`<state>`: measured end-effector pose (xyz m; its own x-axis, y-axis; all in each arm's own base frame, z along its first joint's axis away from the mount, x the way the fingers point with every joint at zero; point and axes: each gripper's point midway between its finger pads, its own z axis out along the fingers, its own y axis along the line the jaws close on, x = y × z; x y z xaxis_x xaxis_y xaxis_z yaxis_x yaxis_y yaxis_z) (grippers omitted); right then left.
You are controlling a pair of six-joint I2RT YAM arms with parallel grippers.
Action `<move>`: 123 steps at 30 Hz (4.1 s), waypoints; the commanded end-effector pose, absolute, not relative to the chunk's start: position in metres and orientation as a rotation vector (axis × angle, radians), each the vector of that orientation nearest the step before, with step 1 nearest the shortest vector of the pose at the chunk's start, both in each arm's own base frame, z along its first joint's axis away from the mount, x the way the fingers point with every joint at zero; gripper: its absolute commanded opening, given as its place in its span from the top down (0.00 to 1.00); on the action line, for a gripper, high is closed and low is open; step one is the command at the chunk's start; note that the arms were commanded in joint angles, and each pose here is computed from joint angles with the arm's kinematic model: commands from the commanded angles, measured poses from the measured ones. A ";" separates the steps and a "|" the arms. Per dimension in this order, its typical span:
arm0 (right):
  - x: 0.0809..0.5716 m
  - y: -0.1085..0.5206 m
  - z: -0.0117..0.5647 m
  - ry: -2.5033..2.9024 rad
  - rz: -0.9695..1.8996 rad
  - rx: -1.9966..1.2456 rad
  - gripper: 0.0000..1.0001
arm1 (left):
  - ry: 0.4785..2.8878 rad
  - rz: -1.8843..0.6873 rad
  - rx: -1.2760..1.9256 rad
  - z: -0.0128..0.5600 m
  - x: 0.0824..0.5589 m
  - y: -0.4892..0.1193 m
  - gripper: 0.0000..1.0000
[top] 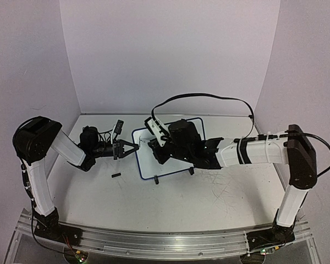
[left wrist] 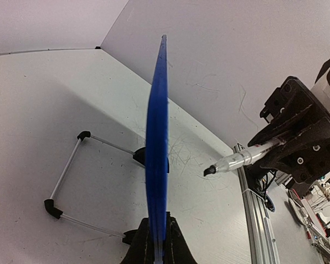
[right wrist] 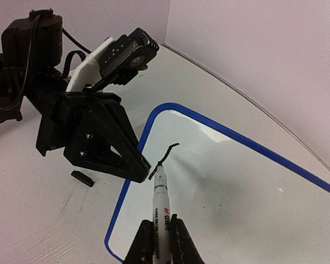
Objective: Write a sentence on the whiteboard
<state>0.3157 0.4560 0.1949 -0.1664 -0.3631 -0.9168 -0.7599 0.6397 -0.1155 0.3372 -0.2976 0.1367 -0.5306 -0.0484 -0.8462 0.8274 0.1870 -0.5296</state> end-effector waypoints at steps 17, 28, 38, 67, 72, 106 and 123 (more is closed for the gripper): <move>0.327 0.472 0.202 1.744 0.466 -0.877 1.00 | 1.748 -1.431 0.772 0.124 0.333 -0.304 1.00; 0.330 0.472 0.199 1.752 0.449 -0.867 1.00 | 1.747 -1.429 0.772 0.124 0.333 -0.304 1.00; 0.334 0.468 0.196 1.766 0.418 -0.846 1.00 | 1.748 -1.427 0.772 0.124 0.334 -0.304 1.00; 0.337 0.441 0.202 1.781 0.327 -0.772 1.00 | 1.753 -1.427 0.770 0.123 0.334 -0.304 1.00; 0.336 0.439 0.203 1.781 0.327 -0.772 1.00 | 1.752 -1.426 0.771 0.123 0.334 -0.304 1.00; 0.341 0.456 0.221 1.707 0.482 -0.804 1.00 | 1.755 -1.428 0.772 0.123 0.334 -0.305 1.00; 0.349 0.453 0.213 1.733 0.431 -0.776 1.00 | 1.755 -1.426 0.773 0.123 0.335 -0.305 1.00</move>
